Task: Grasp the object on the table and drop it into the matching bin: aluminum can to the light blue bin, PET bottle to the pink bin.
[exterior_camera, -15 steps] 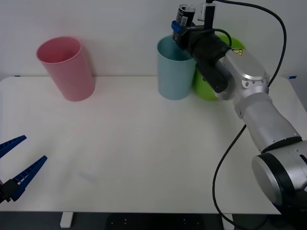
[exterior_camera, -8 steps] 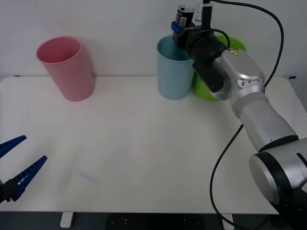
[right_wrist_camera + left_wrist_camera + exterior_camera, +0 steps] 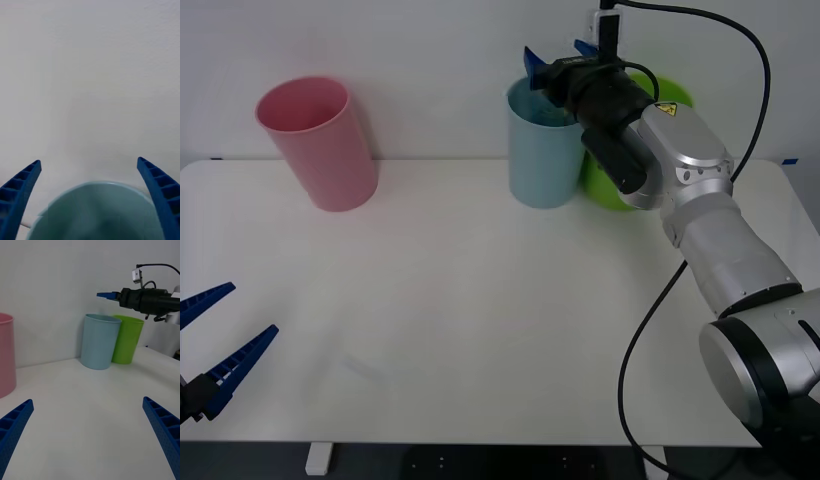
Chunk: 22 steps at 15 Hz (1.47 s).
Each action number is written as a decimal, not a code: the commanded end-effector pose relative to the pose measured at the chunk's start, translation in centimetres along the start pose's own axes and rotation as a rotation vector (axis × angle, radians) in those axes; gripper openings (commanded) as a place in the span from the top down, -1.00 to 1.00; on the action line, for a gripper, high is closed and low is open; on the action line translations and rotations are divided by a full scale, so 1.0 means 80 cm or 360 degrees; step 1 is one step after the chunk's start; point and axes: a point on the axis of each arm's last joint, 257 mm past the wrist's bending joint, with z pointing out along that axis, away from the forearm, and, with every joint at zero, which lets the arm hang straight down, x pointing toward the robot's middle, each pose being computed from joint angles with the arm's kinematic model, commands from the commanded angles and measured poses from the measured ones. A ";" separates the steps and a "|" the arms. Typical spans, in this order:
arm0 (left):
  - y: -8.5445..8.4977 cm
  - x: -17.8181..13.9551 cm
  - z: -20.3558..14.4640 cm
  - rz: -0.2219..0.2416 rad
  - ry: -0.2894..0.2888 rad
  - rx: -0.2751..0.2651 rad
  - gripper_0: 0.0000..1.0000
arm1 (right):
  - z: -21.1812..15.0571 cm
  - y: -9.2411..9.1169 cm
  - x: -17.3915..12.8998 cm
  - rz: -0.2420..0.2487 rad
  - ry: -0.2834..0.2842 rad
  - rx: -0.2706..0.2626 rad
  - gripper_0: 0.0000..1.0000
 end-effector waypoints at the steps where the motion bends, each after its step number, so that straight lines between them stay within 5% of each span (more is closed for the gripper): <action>1: 0.000 0.000 0.000 0.0000 0.0000 0.0000 -1.00 | -0.002 -0.001 0.006 0.0014 0.0009 -0.0004 -1.00; 10: 0.000 0.000 0.000 0.0000 0.0000 0.0000 -1.00 | -0.022 -0.009 0.007 0.0017 -0.0020 -0.0049 -1.00; 15: 0.000 0.000 0.000 0.0000 0.0000 0.0000 -1.00 | -0.104 0.004 0.016 -0.0033 -0.0069 -0.0222 -1.00; 21: 0.000 0.000 0.000 0.0000 0.0000 0.0000 -1.00 | -0.221 -0.008 0.056 -0.0119 -0.0003 -0.0321 -1.00; 22: 0.000 0.000 0.000 0.0000 0.0000 0.0000 -1.00 | -0.241 -0.015 0.063 -0.0191 0.0005 -0.0317 -1.00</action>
